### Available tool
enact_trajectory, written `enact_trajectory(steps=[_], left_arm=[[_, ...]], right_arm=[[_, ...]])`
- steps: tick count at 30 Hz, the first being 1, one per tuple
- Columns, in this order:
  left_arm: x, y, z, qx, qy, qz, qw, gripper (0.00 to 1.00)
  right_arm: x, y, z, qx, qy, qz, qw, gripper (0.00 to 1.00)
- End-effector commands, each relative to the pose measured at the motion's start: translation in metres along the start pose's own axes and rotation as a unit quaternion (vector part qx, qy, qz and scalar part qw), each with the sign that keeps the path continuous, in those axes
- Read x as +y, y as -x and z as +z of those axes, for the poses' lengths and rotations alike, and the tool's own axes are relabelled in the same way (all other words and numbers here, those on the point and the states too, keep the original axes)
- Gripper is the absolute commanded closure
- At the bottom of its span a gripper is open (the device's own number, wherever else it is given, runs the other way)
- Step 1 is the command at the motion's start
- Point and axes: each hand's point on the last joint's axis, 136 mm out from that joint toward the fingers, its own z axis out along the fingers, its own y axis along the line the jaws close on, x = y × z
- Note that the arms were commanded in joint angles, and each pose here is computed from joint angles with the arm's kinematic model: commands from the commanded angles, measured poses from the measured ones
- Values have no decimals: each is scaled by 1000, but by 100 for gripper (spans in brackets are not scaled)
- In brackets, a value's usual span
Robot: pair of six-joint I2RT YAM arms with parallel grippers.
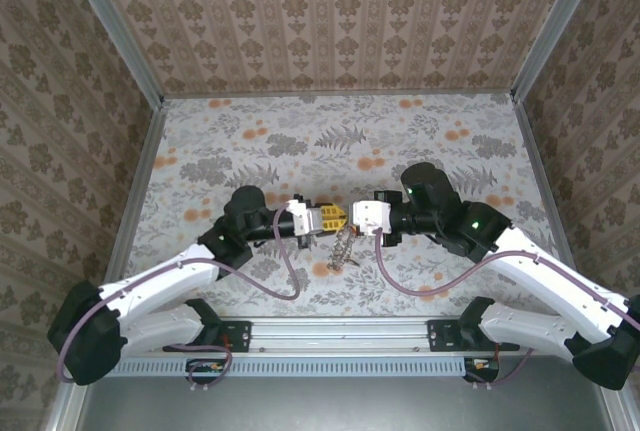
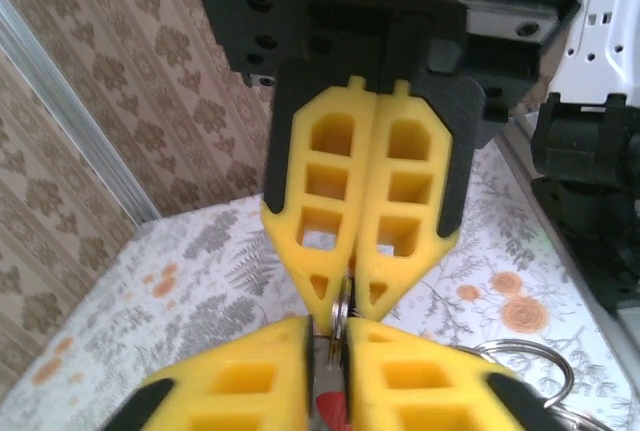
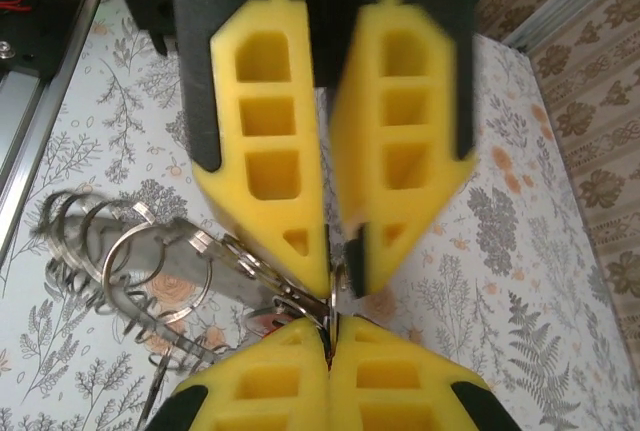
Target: Put the keys on the keyring
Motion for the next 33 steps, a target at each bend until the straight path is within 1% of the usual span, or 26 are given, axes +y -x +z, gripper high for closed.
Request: enact_trajectory(steps=[1, 3, 5, 7, 9, 13, 18, 20, 23, 26, 29, 31, 33], left_arm=[[-6, 3, -13, 58, -28, -9, 998, 75], [-2, -1, -19, 81, -24, -33, 996, 64], [1, -3, -23, 97, -21, -55, 994, 61], [3, -7, -23, 112, -21, -72, 991, 61], [1, -9, -22, 121, -35, -76, 989, 61], [-2, -8, -16, 125, -58, -88, 987, 61], [0, -10, -7, 127, -61, -105, 984, 60], [2, -8, -5, 124, -63, -112, 984, 62], [-1, 0, -9, 107, -78, -102, 986, 65], [2, 12, -21, 80, -81, -96, 989, 65], [12, 28, -34, 49, -88, -120, 988, 63], [19, 33, -34, 52, -86, -136, 986, 62], [30, 29, -30, 66, -65, -156, 983, 62]], right_arm=[[-2, 0, -3, 14, 0, -12, 1000, 100], [2, -4, -4, 27, 10, -9, 1000, 100], [2, -4, -4, 30, 15, -7, 999, 100], [2, -3, -3, 27, 14, -5, 1000, 100], [0, -2, -2, 24, 11, -1, 1000, 100], [-2, 0, 1, 23, 13, 9, 1000, 100], [-1, 1, 2, 18, 16, 17, 1000, 100], [0, 2, 1, 16, 15, 18, 1000, 100], [-1, 1, 1, 16, 12, 18, 1000, 100], [0, 0, -1, 17, 9, 13, 1000, 100], [2, 1, -2, 14, 14, 3, 1000, 100], [3, 3, -3, 8, 14, -1, 1000, 100], [3, 5, -4, 5, 14, -5, 1000, 100]])
